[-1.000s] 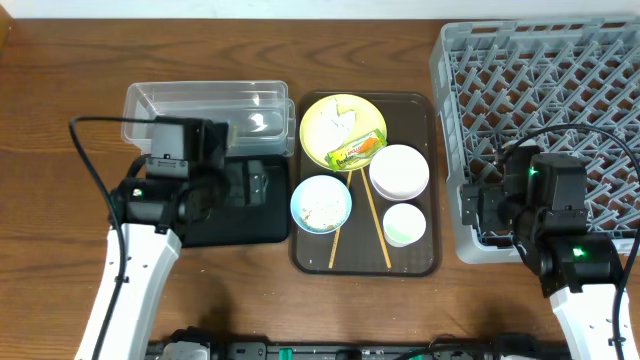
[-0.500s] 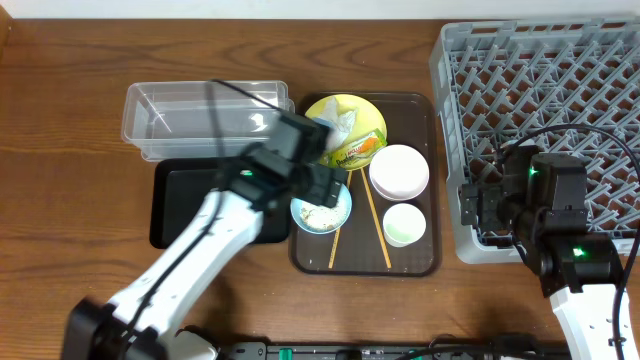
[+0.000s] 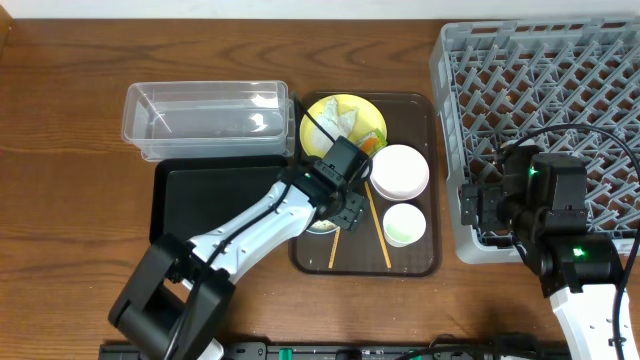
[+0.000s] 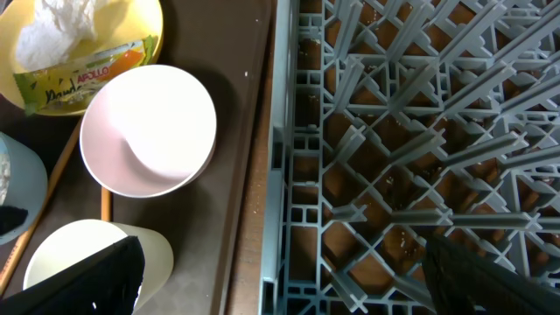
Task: Sort waste into correct bins and load items into the dishwasher rack
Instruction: 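Reach the left gripper to the light-blue bowl and grasp its rim, then carry the blue bowl left and tip rice onto the black tray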
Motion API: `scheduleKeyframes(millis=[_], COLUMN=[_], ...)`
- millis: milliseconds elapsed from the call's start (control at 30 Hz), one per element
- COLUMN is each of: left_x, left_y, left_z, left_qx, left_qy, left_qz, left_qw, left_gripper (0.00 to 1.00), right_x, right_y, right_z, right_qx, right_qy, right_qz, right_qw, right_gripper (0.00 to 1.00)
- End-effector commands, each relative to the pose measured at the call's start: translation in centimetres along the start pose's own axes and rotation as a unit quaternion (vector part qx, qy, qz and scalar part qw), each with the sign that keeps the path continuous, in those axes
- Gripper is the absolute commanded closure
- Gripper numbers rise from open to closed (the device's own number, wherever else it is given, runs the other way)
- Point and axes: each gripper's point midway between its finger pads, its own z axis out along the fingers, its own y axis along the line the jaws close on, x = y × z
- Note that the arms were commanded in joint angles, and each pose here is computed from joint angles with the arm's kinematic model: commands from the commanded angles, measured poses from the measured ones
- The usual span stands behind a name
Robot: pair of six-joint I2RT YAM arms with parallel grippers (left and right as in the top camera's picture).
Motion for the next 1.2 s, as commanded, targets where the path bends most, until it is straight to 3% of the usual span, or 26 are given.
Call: scheduleKeyframes(millis=[0,167,533,867,1067,1100,1167], left_x=[-0.7,-0.7,0.6,0.9,0.4,0.3,0.2], left_y=[0.3,0.2,-2.1,-2.4,-2.3,-2.3,-2.4], left_z=[-0.2,-0.1,1.5,1.8,1.1,1.0,0.7], left_qx=[-0.012,-0.012,-0.005,-0.018,-0.023,-0.022,-0.021], left_qy=[-0.009,-0.009,0.013,0.016,0.003,0.000,-0.004], left_qz=[-0.007,-0.033,-0.008,0.004,0.004,0.004,0.004], left_qw=[1.000,0.999,1.000,1.000,1.000,1.000,1.000], left_gripper=[0.37,0.43,0.50,0.74,0.81,0.88,0.91], right_x=[-0.9,-0.8,-0.8,-0.8,-0.8,-0.8,-0.8], right_y=[0.4,0.4,0.4,0.4,0.4,0.4,0.4], right_z=[-0.5,-0.5,-0.5,-0.5,-0.5,-0.5,-0.5], right_qx=[-0.007,-0.007,-0.007,-0.006,-0.006,-0.006,-0.006], right_qy=[-0.012,-0.010,-0.010,-0.009,-0.009,-0.009,-0.009], right_qz=[0.002,0.002,0.002,0.002,0.002,0.002,0.002], right_qw=[1.000,1.000,1.000,1.000,1.000,1.000,1.000], right_gripper=[0.01,0.01,0.01,0.01,0.01,0.01,0.01])
